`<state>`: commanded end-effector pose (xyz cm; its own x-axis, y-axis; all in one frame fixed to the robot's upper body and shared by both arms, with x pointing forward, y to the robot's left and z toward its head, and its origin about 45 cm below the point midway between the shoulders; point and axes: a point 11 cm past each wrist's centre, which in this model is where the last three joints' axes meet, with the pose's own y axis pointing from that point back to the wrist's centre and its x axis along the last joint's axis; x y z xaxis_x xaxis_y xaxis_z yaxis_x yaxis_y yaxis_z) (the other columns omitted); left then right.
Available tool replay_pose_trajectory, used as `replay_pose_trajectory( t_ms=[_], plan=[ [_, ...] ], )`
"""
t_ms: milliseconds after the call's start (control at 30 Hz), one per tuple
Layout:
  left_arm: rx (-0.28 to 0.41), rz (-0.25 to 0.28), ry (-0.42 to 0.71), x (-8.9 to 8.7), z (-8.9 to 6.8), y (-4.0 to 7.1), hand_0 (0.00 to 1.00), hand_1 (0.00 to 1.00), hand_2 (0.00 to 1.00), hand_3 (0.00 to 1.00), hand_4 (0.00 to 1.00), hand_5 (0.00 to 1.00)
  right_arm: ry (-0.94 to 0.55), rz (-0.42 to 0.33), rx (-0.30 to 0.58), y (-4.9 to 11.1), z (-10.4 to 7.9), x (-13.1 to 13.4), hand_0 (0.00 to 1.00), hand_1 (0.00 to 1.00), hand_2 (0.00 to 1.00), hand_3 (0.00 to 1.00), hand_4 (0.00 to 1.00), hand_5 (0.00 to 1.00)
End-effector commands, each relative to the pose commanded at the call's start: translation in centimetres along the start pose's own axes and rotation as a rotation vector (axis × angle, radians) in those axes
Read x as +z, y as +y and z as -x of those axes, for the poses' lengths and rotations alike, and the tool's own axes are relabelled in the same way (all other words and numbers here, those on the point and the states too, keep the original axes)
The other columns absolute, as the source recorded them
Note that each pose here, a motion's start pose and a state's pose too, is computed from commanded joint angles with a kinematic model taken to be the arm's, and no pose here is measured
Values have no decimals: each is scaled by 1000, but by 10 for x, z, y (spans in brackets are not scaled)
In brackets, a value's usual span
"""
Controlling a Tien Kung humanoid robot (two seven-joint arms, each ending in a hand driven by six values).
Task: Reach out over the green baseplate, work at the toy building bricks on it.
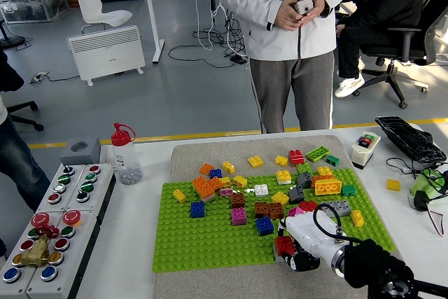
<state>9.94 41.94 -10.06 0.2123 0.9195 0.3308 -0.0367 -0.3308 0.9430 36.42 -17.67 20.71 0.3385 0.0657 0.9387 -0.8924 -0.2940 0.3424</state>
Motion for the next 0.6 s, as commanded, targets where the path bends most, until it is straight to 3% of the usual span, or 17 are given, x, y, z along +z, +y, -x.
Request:
replay_pose_trajectory(
  t_ms=[600],
  plan=[
    [-1,0,1,0,0,0,674,687,661,605,349,998,4,0,4,0,-1,0,356,255,356,692,619,261]
  ],
)
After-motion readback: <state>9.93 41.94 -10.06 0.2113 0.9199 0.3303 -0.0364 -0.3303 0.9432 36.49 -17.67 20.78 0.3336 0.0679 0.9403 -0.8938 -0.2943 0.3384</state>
